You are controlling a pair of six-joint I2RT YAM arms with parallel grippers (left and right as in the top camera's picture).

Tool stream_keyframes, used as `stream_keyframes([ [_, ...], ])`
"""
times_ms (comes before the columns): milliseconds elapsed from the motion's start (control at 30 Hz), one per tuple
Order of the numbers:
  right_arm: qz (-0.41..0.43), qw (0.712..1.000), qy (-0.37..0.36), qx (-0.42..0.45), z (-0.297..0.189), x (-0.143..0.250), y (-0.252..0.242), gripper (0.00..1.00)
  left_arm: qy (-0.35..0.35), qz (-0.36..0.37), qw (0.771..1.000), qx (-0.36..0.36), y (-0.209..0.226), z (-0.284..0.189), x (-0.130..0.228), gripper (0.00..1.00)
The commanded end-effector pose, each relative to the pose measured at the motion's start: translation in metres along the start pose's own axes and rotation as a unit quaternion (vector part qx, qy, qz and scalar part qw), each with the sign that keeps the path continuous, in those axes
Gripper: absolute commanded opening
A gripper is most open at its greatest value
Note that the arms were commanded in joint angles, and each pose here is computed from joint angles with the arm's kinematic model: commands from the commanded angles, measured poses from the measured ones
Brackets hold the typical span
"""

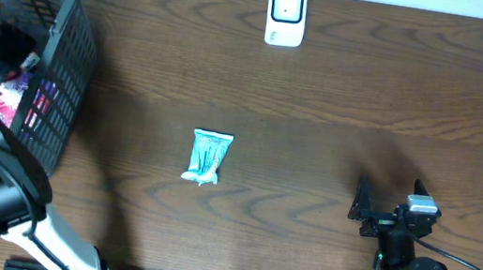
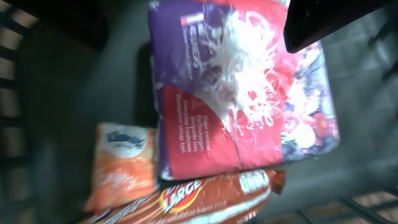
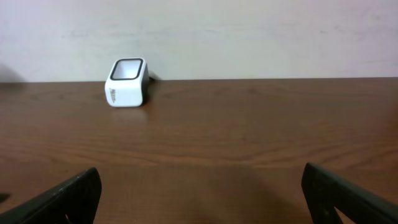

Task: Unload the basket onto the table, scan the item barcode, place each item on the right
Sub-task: 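Reach the left gripper back into the basket and grasp the red-purple bag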

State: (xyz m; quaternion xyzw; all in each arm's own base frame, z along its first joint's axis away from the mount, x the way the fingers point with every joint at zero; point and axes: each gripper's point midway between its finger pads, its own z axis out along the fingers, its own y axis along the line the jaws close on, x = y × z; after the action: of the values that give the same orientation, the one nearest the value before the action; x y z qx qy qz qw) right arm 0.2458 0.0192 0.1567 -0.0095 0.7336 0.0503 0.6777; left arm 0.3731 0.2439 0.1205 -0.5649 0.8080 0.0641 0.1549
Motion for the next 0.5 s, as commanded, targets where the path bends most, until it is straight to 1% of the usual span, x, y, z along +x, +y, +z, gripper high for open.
stream_keyframes([
  [0, -0.006, 1.0, 0.001, -0.002, 0.0, 0.001, 0.001, 0.99, 0.019, -0.002, 0.999, -0.035, 0.007, 0.028, 0.008, 0.9],
  [133, -0.006, 1.0, 0.001, -0.002, 0.0, 0.001, 0.001, 0.99, 0.052, 0.006, 0.997, -0.064, 0.013, 0.063, 0.023, 0.88],
  [167, -0.006, 1.0, 0.001, -0.002, 0.0, 0.001, 0.001, 0.99, 0.058, 0.01, 0.996, -0.072, 0.015, 0.07, 0.026, 0.82],
  [200, -0.006, 1.0, 0.001, -0.002, 0.0, 0.001, 0.001, 0.99, 0.064, 0.012, 0.994, -0.082, 0.018, 0.077, 0.029, 0.76],
  [233, -0.006, 1.0, 0.001, -0.002, 0.0, 0.001, 0.001, 0.99, 0.073, 0.015, 0.993, -0.092, 0.021, 0.085, 0.034, 0.64],
  [267, -0.006, 1.0, 0.001, -0.002, 0.0, 0.001, 0.001, 0.99, 0.078, 0.016, 0.992, -0.096, 0.023, 0.089, 0.036, 0.55],
  [333, -0.006, 1.0, 0.001, -0.002, 0.0, 0.001, 0.001, 0.99, 0.086, 0.018, 0.991, -0.103, 0.025, 0.095, 0.04, 0.31],
  [367, -0.006, 1.0, 0.001, -0.002, 0.0, 0.001, 0.001, 0.99, 0.088, 0.018, 0.99, -0.105, 0.026, 0.097, 0.042, 0.24],
  [400, -0.006, 1.0, 0.001, -0.002, 0.0, 0.001, 0.001, 0.99, 0.089, 0.018, 0.99, -0.106, 0.026, 0.097, 0.042, 0.11],
  [433, -0.006, 1.0, 0.001, -0.002, 0.0, 0.001, 0.001, 0.99, 0.09, 0.018, 0.99, -0.106, 0.026, 0.096, 0.042, 0.07],
  [467, -0.006, 1.0, 0.001, -0.002, 0.0, 0.001, 0.001, 0.99, 0.091, 0.018, 0.99, -0.104, 0.026, 0.094, 0.042, 0.07],
])
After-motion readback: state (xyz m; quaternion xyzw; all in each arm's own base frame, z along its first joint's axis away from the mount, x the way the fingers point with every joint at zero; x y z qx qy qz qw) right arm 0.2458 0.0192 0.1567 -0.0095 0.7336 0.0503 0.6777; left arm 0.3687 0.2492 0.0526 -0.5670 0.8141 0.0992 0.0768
